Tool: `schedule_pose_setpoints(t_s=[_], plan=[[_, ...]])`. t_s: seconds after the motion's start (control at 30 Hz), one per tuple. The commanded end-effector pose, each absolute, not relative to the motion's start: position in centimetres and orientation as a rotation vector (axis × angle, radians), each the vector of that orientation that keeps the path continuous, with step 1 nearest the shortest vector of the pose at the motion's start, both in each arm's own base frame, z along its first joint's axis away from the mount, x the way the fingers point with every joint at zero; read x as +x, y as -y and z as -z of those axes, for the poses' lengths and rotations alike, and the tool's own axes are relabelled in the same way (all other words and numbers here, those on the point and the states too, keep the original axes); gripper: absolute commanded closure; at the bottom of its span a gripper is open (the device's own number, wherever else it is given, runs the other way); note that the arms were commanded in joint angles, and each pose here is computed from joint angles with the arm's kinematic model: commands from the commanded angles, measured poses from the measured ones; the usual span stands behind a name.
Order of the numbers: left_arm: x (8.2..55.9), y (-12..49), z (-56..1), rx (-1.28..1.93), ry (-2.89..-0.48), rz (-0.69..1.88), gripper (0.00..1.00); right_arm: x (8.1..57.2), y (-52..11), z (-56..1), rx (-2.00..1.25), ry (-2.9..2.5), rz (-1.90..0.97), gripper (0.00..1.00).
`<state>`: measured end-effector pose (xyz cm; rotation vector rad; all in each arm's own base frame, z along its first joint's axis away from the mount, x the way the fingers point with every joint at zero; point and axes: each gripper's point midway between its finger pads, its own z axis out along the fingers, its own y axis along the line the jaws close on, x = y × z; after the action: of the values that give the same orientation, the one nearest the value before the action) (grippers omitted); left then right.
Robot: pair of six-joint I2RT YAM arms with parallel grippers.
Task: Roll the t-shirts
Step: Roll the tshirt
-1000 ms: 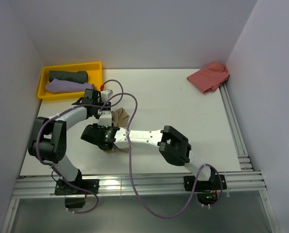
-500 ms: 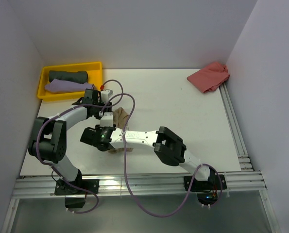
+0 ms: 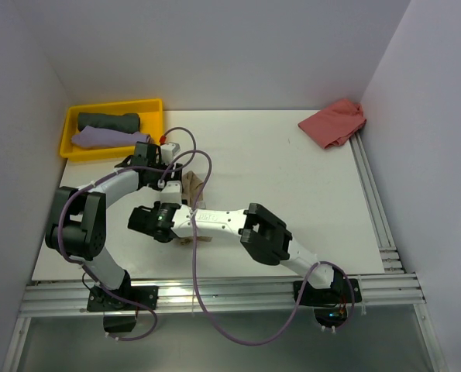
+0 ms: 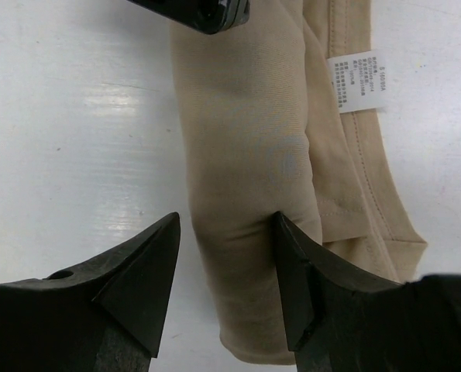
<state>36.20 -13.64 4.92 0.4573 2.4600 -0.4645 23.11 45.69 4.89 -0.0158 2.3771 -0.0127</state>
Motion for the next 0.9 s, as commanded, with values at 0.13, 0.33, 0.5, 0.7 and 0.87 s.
schedule_pose_setpoints(t_s=[0.13, 0.33, 0.5, 0.7, 0.87], plan=[[37.7, 13.6, -7.9, 0.481, -2.384, 0.421, 0.24, 22.3, -42.7, -0.9, -0.078, -2.462, 0.196, 0.45], [38.6, 13.3, -10.1, 0.475, -2.327, 0.408, 0.19, 22.1, -42.5, -0.2, -0.093, -2.502, 0.169, 0.59], [39.5, 13.0, -12.0, 0.448, -2.322, 0.489, 0.18, 22.0, -42.8, -0.2, -0.065, -2.536, 0.059, 0.68], [40.4, 11.5, -14.6, 0.407, -2.283, 0.504, 0.17, 21.7, -44.3, -1.8, 0.039, -2.572, -0.354, 0.74], [39.9, 11.4, -15.0, 0.416, -2.280, 0.517, 0.17, 23.5, -45.9, -4.7, 0.205, -2.503, -0.794, 0.77]])
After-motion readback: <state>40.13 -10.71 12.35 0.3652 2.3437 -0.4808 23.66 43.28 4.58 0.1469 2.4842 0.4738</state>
